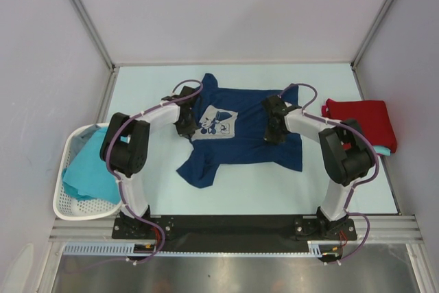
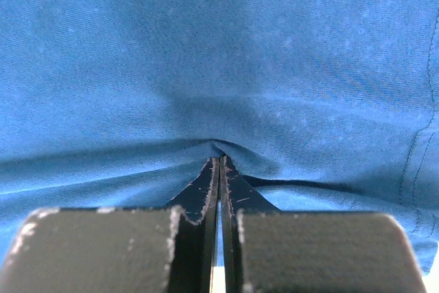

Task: Fold and stack the t-shirts
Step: Flatten out the tshirt

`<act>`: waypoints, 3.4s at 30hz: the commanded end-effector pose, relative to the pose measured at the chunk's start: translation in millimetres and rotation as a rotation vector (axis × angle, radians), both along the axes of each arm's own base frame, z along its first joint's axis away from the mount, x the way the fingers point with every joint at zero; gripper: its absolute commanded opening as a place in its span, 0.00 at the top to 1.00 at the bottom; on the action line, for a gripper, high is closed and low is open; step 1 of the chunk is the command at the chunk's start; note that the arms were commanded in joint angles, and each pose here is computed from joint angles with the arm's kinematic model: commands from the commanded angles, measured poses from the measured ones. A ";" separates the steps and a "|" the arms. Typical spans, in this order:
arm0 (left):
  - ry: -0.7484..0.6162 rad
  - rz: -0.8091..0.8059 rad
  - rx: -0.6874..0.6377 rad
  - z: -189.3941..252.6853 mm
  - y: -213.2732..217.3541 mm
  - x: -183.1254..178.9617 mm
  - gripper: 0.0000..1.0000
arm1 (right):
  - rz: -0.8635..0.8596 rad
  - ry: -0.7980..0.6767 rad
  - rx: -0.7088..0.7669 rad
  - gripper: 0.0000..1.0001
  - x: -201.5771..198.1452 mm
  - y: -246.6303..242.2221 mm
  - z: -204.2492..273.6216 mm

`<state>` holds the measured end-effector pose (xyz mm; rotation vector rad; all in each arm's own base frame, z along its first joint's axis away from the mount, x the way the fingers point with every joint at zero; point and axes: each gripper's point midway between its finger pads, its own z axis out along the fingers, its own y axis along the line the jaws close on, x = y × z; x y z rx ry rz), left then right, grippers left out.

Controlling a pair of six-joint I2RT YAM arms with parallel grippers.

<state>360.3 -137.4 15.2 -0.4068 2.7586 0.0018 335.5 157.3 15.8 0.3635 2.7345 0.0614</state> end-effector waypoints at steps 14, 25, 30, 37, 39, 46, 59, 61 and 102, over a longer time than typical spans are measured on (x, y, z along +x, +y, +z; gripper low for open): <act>0.101 -0.005 0.147 -4.5 40.3 -13.3 0.76 | -0.171 0.075 -0.121 1.00 -14.8 -76.1 -30.1; 0.123 0.001 0.201 -3.9 49.5 -15.6 0.75 | -0.215 0.080 -0.129 1.00 -13.3 -91.8 -29.4; 0.145 0.044 0.240 -1.8 66.8 -20.9 0.76 | -0.242 0.085 -0.153 1.00 -15.6 -103.8 -28.8; 0.134 0.134 0.243 11.6 96.0 -24.9 0.76 | -0.301 0.071 -0.159 1.00 -16.6 -120.3 -22.4; 0.117 0.158 0.250 17.8 104.8 -25.1 0.76 | -0.317 0.071 -0.157 1.00 -16.7 -124.8 -21.7; 0.060 0.160 0.228 33.1 103.4 -18.9 0.74 | -0.296 0.033 -0.133 1.00 -10.6 -117.9 -13.6; -0.100 0.156 0.193 76.7 96.7 -9.2 0.72 | -0.226 -0.148 -0.141 0.60 1.8 -102.2 31.9; -0.196 0.126 0.164 102.7 84.4 -1.5 0.69 | -0.192 -0.231 -0.139 0.48 9.9 -86.4 60.3; -0.118 -0.521 -0.044 49.3 -120.4 -173.8 0.58 | 0.017 -0.286 -0.158 0.31 -22.9 -21.0 104.4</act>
